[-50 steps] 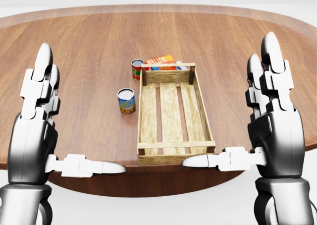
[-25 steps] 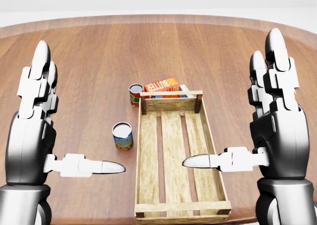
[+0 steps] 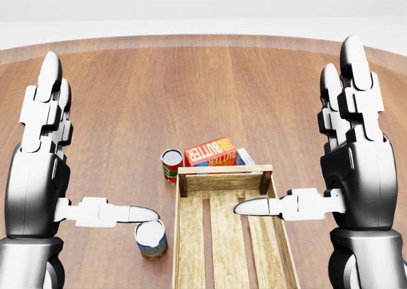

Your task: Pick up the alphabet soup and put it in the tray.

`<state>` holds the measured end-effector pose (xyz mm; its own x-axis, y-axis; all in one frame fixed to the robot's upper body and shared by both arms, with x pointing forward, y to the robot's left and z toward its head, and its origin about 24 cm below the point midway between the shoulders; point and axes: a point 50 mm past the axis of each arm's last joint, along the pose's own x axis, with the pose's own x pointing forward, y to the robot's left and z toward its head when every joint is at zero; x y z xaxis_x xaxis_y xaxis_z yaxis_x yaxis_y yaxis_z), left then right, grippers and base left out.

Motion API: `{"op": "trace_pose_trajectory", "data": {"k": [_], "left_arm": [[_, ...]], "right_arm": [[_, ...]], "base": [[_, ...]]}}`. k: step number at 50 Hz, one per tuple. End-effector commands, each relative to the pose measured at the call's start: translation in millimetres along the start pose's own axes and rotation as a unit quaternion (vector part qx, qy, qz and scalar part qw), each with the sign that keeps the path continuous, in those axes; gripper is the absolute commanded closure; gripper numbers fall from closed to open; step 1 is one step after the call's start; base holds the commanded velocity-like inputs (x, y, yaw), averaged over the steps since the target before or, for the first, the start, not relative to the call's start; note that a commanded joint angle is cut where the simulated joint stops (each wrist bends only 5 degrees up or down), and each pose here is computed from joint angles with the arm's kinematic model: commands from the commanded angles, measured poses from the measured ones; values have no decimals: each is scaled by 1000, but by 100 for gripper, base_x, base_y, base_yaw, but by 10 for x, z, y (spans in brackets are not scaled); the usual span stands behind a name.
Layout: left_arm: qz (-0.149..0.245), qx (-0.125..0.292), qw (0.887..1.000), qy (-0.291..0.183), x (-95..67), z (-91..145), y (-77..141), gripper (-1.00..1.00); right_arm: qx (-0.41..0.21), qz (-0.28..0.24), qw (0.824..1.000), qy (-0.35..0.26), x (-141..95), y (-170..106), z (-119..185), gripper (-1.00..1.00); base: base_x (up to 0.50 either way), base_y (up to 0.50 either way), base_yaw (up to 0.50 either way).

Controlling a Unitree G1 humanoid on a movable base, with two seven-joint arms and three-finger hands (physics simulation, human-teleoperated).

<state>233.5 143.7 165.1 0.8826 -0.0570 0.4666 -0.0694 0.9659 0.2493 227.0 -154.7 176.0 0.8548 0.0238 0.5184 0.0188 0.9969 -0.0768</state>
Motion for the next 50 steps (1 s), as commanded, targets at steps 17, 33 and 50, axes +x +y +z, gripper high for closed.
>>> {"op": "trace_pose_trajectory", "data": {"k": [17, 33, 50], "left_arm": [[10, -17, 1000, 0, -15, 1, 31, -100], [7, -10, 1000, -7, 17, 24, 31, -100], [5, 0, 1000, -13, 45, 37, 51, -100]], "right_arm": [[-2, 0, 1000, 4, 9, 9, -21, -100], [-5, -4, 1000, -4, 16, -26, 11, -100], [-7, -7, 1000, -12, 25, -51, 44, -100]], "base": [[29, 0, 0], [0, 0, 0], [0, 0, 0]]}}
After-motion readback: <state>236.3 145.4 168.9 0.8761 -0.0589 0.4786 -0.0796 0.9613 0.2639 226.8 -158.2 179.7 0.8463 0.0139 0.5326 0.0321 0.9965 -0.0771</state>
